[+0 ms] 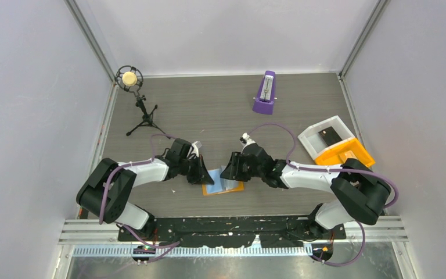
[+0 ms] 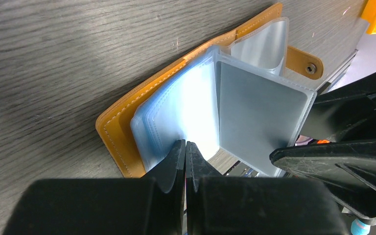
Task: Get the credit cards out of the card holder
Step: Remove the credit card from the card holder.
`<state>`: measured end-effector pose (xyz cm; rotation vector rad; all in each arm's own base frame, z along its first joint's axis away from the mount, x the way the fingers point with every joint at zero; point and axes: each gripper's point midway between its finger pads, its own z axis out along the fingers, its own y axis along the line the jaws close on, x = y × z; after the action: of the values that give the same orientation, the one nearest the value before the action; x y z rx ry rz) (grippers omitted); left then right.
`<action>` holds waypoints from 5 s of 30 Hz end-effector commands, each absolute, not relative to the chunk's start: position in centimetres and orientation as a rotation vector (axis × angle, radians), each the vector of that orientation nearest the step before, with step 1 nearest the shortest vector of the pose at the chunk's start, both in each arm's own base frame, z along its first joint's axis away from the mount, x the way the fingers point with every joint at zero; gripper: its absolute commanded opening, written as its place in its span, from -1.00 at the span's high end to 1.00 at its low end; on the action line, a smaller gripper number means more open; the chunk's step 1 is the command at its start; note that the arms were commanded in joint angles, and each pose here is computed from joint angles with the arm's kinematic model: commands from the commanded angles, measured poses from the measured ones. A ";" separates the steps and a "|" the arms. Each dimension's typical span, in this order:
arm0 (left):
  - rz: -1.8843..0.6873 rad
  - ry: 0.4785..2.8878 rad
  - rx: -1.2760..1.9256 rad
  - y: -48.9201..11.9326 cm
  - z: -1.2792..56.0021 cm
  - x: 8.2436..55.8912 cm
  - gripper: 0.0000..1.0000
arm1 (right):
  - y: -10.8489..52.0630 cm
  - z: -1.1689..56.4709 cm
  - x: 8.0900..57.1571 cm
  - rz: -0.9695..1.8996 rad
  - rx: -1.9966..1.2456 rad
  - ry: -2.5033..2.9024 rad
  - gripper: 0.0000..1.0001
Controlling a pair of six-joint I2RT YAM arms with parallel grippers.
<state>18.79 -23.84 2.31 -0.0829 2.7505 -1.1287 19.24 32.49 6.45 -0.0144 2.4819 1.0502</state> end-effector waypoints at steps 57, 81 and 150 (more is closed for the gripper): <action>-0.818 2.728 -0.043 -19.8 5.0 19.1 0.19 | 37.5 8.8 20.5 1.124 -0.067 2.413 0.09; -0.912 2.768 -0.066 -20.7 2.0 18.1 0.77 | 35.3 5.6 21.1 0.896 -0.059 2.495 0.08; -1.026 2.680 -0.099 -22.5 4.7 19.7 0.91 | 35.1 4.6 20.8 0.866 -0.091 2.531 0.10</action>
<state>19.08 -21.79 4.40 -0.0914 2.7091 -0.9761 20.01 33.96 3.47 -0.0837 2.5804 0.8267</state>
